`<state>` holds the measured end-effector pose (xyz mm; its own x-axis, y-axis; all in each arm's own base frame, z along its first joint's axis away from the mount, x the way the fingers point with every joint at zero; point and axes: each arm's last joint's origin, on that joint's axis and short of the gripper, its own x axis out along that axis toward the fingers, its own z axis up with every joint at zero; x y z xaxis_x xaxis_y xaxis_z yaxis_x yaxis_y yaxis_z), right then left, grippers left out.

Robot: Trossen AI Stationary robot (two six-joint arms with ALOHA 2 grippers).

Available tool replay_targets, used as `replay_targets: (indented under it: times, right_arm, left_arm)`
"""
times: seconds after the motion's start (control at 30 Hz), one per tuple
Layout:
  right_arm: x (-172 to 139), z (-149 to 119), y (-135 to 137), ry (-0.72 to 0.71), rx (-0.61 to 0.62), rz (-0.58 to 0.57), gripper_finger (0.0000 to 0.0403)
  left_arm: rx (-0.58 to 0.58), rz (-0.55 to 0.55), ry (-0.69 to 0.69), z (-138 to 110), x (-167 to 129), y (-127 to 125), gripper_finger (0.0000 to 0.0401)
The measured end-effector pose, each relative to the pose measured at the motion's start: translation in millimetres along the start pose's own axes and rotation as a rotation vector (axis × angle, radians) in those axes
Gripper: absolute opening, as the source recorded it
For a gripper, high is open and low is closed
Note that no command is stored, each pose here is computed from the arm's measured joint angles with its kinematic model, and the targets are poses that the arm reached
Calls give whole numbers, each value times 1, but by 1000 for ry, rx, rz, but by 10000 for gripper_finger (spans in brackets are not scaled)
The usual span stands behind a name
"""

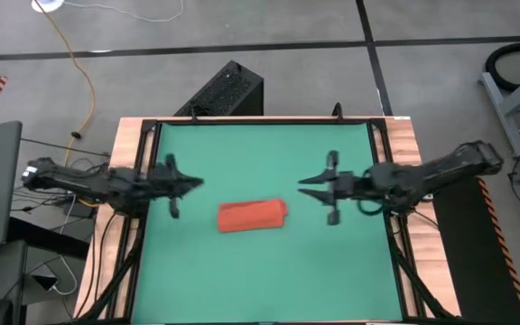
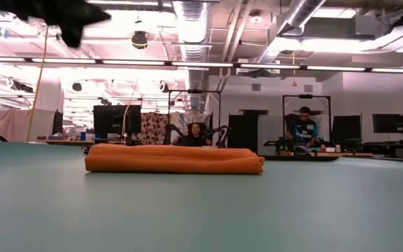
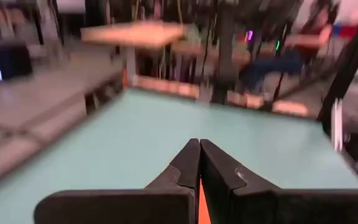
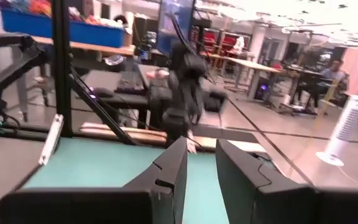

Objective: Roll towel
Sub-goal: Return to Home Position

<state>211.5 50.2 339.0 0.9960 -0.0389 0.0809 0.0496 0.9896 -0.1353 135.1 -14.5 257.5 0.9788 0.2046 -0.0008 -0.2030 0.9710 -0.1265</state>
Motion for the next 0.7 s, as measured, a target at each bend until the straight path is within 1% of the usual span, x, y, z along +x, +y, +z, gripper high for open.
replay_targets:
  times: [0.07,0.17,0.2,0.3,0.47,0.53,0.6,0.67,0.7]
  right_arm:
    - [-18,0,-3,4,-1,-20,107]
    - [-44,-8,-7,-22,17,-51,107]
    - [-52,-14,-8,-33,25,-61,107]
    - [-73,-39,-10,-73,73,-92,107]
    - [-95,-87,-11,-151,173,-126,107]
    - [-102,-105,-11,-172,187,-130,107]
    - [-109,-121,-12,-195,199,-140,107]
    - [-116,-132,-14,-221,216,-182,107]
    - [-118,-130,-15,-233,228,-210,107]
  left_arm:
    - [29,17,-64,17,-16,5,0]
    - [43,90,-107,22,-37,15,0]
    - [45,105,-101,17,-41,18,0]
    - [23,102,-90,-5,-47,23,0]
    - [-39,106,-69,-52,-43,28,0]
    - [-62,105,-82,-64,-41,29,0]
    - [-71,107,-65,-77,-39,30,0]
    - [-74,95,-59,-79,-38,29,0]
    - [-77,74,-58,-78,-38,28,0]
